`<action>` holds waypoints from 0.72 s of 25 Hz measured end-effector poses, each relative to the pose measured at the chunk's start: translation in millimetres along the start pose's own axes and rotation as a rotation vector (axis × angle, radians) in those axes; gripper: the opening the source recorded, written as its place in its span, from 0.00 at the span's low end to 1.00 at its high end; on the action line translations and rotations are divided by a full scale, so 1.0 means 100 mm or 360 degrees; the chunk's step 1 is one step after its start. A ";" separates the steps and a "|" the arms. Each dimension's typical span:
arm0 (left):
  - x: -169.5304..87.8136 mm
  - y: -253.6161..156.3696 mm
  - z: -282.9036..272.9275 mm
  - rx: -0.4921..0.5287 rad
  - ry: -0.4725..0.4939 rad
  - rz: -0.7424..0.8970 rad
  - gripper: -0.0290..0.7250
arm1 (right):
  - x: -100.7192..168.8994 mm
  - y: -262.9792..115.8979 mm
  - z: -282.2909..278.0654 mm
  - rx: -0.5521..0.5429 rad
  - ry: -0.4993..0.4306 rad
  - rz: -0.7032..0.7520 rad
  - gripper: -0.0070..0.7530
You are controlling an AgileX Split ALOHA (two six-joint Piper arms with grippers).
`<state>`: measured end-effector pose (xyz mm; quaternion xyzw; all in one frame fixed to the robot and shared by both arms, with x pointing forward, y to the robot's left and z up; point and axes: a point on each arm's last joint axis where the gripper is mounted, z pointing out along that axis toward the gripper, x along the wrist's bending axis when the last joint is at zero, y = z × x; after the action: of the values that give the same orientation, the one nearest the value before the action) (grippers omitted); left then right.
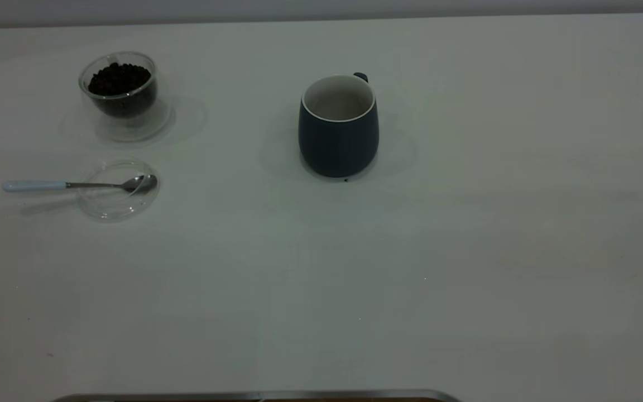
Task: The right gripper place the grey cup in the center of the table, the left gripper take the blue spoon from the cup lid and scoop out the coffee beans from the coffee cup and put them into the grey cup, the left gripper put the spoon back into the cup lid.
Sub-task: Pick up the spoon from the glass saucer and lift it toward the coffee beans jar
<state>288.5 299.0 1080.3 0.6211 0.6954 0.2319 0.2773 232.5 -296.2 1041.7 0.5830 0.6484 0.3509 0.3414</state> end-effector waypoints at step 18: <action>-0.19 1.02 1.65 0.0774 -0.0256 0.0008 0.90 | 0.00 0.00 0.00 0.0000 0.0000 0.0000 0.79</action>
<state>475.9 289.2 1028.4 0.6877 0.7049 0.0082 0.1736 232.5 -296.2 1041.7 0.5830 0.6484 0.3509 0.3414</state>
